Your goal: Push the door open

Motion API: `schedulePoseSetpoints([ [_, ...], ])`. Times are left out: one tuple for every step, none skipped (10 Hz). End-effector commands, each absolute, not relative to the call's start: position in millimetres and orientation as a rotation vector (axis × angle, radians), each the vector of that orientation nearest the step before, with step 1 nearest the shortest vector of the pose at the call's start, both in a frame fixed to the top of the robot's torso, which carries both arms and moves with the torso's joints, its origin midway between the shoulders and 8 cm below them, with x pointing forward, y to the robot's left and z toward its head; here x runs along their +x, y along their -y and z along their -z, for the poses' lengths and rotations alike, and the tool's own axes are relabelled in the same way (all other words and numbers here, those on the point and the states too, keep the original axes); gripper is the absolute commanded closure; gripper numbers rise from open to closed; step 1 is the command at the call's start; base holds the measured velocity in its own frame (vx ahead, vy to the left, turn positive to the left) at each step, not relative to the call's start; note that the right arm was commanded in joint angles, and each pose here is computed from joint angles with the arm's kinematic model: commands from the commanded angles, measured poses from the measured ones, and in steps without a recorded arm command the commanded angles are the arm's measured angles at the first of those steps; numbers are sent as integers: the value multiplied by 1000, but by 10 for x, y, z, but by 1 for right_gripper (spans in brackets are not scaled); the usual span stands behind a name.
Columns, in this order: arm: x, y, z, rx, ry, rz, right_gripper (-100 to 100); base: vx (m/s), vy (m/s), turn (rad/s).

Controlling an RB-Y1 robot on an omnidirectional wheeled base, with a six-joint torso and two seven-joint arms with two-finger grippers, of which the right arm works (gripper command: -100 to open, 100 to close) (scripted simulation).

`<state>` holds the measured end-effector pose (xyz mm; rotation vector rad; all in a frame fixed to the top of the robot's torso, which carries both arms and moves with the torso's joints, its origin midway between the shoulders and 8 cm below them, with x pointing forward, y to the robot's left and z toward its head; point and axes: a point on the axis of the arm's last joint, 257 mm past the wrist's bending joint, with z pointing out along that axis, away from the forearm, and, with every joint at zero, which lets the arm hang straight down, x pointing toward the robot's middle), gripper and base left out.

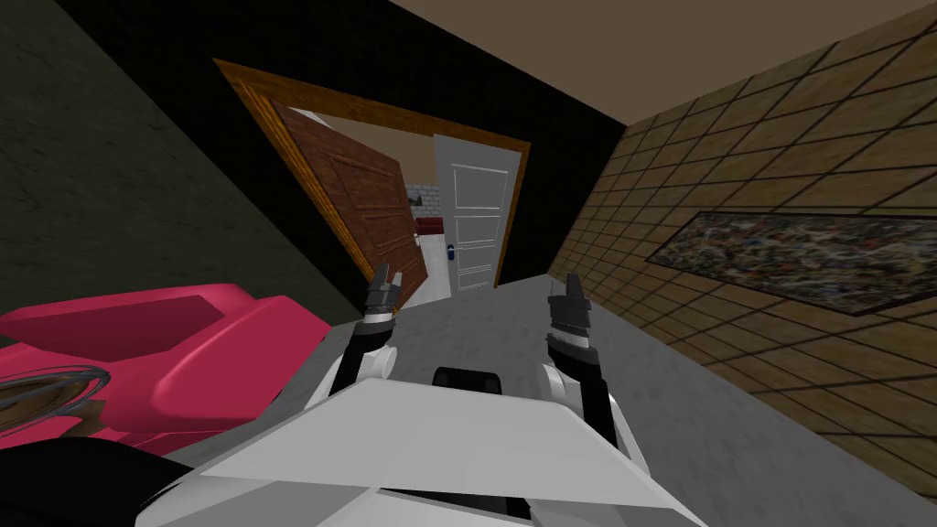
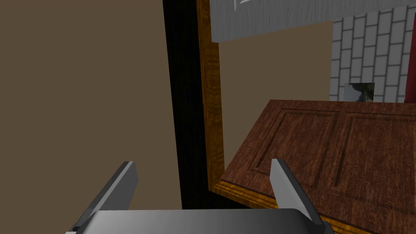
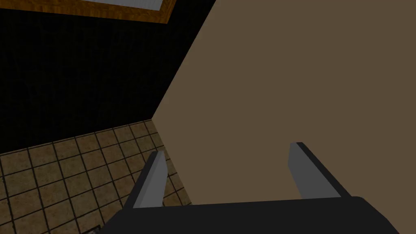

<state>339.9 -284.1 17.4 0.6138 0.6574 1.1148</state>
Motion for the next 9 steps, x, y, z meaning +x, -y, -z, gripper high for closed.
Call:
schedulePoseSetpoints([
  [3500,2822,-65,626,-682,-1126,-100,118,13,79],
  [3559,2811,0,634,-696,-1132,-100,190,46,82],
  [3598,2804,43,639,-705,-1136,-100,166,41,51],
  [3640,2797,90,645,-715,-1140,-100,141,26,36],
  [3681,2790,136,651,-725,-1144,-100,112,32,47],
  [3723,2783,183,657,-735,-1148,-100,85,29,52],
  [3773,2774,241,664,-746,-1152,-100,81,20,49],
  [3824,2765,299,672,-758,-1157,-100,85,19,57],
  [3874,2757,356,680,-770,-1161,-100,97,31,65],
])
